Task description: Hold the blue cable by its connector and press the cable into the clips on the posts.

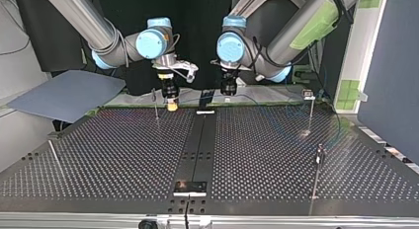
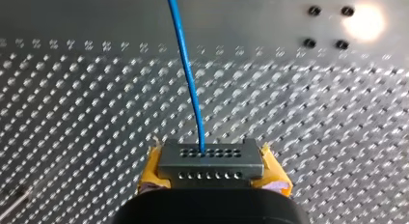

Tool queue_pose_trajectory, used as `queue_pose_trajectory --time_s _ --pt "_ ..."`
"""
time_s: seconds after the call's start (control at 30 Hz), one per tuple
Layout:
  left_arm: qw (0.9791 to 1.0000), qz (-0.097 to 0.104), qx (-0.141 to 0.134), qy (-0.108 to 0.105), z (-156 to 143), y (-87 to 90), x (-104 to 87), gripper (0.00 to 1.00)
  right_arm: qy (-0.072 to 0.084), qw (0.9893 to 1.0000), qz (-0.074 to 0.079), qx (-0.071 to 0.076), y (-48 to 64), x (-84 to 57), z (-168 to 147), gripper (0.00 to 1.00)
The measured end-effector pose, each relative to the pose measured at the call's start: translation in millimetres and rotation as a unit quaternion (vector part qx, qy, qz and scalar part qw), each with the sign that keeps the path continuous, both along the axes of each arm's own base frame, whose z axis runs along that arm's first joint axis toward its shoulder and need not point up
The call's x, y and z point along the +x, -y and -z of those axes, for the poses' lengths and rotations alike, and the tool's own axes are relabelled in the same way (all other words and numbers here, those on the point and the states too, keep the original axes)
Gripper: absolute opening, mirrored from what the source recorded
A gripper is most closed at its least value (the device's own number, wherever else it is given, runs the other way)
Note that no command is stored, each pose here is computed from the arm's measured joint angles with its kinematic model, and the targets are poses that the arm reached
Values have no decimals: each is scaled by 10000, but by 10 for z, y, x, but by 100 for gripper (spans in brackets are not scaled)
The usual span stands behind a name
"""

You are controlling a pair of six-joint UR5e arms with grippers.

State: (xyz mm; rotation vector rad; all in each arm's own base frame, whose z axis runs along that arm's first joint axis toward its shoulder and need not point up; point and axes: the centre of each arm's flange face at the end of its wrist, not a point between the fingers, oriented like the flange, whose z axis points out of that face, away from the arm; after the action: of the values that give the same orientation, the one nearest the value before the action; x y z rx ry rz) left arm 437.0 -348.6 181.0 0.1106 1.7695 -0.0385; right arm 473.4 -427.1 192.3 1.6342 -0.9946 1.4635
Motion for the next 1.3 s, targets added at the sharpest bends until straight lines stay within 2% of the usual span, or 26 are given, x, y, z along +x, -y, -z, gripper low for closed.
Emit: queue_pose_trajectory --time_s 0.27,0.37,0.47,0.7,0.73,0.93,0.97,1.03,1.2,1.23,1.27,1.3 --pt "9999 86 -98 104 219 181 -95 0 -18 9996 297 12 -7 -261 273 0" --pt "9998 106 -71 129 320 244 -127 0 -18 9992 403 51 -8 -367 405 0" --pt "9998 84 -49 163 425 297 -151 0 -90 9987 489 135 -27 -470 622 0" --pt "9990 18 -170 405 464 415 -195 5 -301 9966 651 415 -164 -712 1220 0" --pt "9989 20 -189 431 472 434 -202 9 -320 9963 670 438 -183 -742 1277 0" --pt "9981 115 -279 534 643 588 -237 9 -441 9944 755 590 -338 -920 1500 0" --pt "9980 132 -291 549 672 615 -237 9 -467 9940 769 619 -364 -948 1525 0" --pt "9975 168 -326 598 726 684 -228 9 -534 9925 864 685 -403 -1045 1584 0" --pt "9971 142 -301 680 861 834 -155 9 -679 9873 1174 826 -466 -1297 1704 0" --pt "9973 134 -276 671 891 853 -141 9 -695 9866 1210 843 -469 -1326 1717 0" --pt "9975 129 -246 655 923 871 -129 2 -708 9860 1248 854 -468 -1352 1726 0" --pt "9977 124 -208 632 961 893 -114 2 -723 9851 1295 865 -463 -1382 1736 0"
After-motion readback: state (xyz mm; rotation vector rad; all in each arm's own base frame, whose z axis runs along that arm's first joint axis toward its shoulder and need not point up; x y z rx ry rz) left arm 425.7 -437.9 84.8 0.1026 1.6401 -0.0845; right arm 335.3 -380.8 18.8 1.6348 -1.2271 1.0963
